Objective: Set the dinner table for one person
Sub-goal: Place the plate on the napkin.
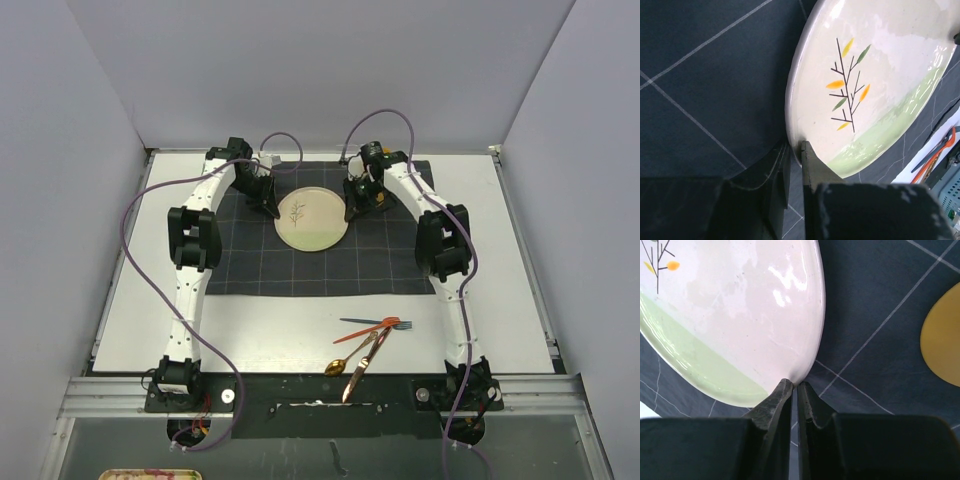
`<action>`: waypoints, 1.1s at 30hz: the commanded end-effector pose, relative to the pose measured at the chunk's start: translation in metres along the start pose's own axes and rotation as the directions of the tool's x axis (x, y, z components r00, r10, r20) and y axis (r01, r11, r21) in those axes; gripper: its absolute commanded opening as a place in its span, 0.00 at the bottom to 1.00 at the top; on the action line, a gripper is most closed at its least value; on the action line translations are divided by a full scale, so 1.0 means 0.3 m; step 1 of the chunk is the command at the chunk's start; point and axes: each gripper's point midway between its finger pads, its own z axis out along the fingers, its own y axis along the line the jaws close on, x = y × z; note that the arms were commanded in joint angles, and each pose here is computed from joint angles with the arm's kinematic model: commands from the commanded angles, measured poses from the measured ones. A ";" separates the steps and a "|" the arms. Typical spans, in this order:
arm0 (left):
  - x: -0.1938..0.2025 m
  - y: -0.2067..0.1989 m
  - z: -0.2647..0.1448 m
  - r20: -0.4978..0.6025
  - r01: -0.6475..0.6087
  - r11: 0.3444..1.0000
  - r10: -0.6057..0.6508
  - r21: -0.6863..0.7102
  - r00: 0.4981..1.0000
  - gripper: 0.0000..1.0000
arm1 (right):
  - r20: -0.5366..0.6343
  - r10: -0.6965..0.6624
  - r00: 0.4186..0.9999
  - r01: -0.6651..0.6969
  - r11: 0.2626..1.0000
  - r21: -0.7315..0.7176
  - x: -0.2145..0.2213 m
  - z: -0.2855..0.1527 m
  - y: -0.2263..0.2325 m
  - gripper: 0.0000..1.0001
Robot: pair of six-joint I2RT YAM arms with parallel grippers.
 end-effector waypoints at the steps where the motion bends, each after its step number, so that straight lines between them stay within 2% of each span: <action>1: -0.046 0.037 -0.028 0.039 -0.080 0.996 0.081 -0.047 0.996 0.00 | 0.056 -0.062 0.996 0.062 0.998 0.004 -0.071 -0.068 0.035 0.03; 25: -0.042 0.038 -0.031 0.027 -0.088 0.994 0.090 -0.071 0.996 0.00 | 0.051 -0.081 0.995 0.081 0.997 0.000 -0.067 -0.055 0.042 0.04; 26: -0.043 0.037 -0.031 0.027 -0.089 0.994 0.091 -0.071 0.995 0.03 | 0.052 -0.081 0.995 0.081 0.997 0.000 -0.068 -0.055 0.040 0.04; 28: -0.041 0.037 -0.030 0.024 -0.088 0.993 0.090 -0.073 0.996 0.16 | 0.052 -0.083 0.995 0.083 0.997 0.002 -0.068 -0.055 0.041 0.04; 33: -0.040 0.029 -0.044 0.024 -0.087 0.993 0.089 -0.074 0.996 0.22 | 0.056 -0.087 0.995 0.087 0.996 0.003 -0.071 -0.060 0.045 0.04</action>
